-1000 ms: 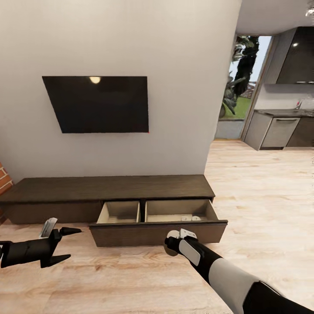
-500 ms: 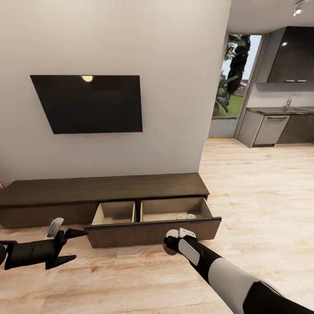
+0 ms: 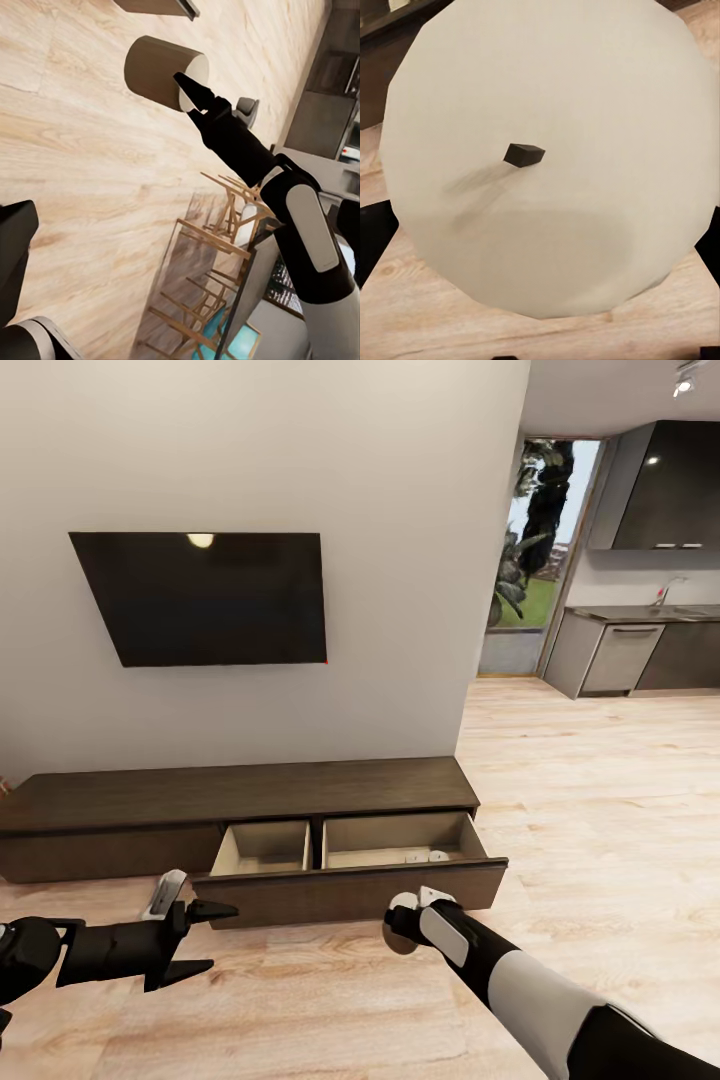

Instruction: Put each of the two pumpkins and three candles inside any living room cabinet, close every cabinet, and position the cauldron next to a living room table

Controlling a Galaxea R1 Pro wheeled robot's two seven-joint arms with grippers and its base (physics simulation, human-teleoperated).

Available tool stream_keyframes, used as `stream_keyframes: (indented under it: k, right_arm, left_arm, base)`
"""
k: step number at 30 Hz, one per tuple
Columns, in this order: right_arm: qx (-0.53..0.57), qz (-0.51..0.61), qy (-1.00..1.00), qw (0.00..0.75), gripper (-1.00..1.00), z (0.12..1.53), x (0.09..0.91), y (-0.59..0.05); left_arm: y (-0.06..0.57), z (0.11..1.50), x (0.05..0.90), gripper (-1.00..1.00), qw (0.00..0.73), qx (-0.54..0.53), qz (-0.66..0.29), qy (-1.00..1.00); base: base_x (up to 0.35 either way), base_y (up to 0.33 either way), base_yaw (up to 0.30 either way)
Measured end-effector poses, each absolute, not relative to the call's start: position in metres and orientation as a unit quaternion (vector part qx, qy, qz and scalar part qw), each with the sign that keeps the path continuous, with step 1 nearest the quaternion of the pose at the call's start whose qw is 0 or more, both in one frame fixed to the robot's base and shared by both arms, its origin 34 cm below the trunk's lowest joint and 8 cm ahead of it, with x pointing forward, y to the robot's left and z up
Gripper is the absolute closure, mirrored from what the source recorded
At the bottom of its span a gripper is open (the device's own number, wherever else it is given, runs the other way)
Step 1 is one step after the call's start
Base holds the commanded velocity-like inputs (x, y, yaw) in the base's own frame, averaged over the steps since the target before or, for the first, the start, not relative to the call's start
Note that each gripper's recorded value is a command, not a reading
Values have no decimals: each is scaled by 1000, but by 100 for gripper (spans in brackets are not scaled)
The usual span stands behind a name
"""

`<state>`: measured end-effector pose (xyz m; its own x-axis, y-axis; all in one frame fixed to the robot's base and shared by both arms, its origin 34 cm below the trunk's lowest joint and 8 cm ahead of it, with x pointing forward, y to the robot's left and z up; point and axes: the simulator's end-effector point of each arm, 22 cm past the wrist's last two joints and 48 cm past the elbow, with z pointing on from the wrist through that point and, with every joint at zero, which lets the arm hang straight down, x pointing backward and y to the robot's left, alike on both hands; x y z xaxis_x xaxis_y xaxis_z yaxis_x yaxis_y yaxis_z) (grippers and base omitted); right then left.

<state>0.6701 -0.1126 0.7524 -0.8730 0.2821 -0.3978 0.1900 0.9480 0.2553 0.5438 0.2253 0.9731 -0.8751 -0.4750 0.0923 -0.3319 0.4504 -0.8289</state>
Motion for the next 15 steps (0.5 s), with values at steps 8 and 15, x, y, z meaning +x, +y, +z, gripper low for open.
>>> stream_keyframes:
  k: [8,15]
  right_arm:
    - [121,103,963,218,100,752,669,-113]
    - [117,112,963,216,100,756,670,-106]
  left_arm:
    - [224,972,542,-100,74,-236,-467,849]
    - [225,970,541,-100,73,-237,-462,851]
  base:
    - [156,0,0]
    - [12,0,0]
